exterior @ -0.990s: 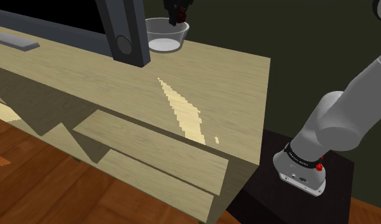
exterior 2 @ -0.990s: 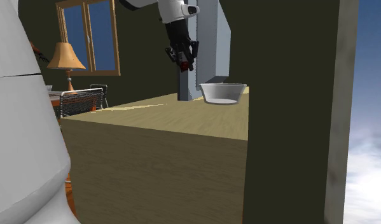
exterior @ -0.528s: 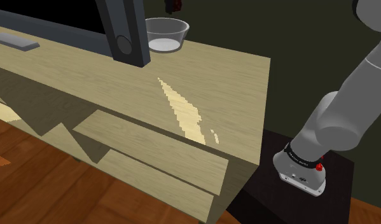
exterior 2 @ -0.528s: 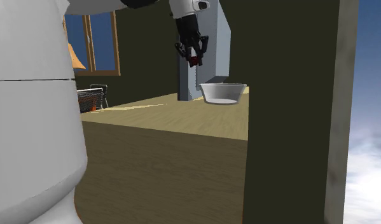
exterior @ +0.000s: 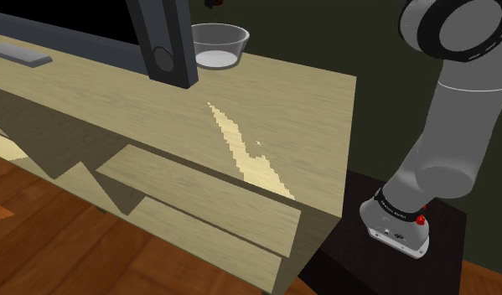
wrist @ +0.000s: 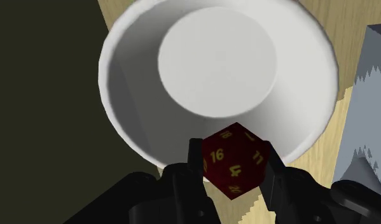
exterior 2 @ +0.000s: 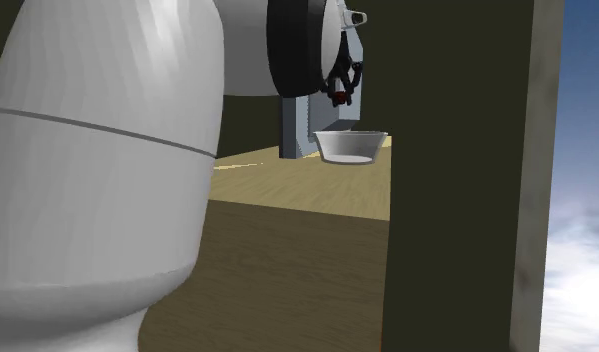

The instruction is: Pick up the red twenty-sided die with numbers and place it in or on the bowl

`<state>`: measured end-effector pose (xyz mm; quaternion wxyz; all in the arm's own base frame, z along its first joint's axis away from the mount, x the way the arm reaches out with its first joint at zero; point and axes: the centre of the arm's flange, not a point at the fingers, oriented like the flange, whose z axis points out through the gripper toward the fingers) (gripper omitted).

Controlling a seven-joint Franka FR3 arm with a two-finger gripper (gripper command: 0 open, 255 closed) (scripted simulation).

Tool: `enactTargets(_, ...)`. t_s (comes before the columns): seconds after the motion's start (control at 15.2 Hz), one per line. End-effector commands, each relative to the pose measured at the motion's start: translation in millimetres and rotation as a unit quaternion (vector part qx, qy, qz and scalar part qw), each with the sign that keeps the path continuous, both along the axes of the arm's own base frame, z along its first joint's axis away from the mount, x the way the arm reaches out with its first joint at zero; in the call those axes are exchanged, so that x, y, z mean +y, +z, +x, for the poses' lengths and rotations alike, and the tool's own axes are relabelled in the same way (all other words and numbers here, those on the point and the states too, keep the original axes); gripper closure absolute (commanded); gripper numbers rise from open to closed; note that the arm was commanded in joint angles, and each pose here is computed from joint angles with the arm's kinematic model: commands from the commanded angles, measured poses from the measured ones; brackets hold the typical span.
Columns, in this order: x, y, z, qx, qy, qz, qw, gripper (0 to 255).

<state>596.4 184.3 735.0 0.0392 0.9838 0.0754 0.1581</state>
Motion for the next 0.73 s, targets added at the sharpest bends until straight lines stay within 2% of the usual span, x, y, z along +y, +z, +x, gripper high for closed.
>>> enactTargets(0.0, -11.6, -1.4, 21.3, 0.0, 0.0, 0.0, 1.0, 255)
enactTargets(0.66, -14.5, -49.0, 27.2, 0.0, 0.0, 0.0, 1.0, 255)
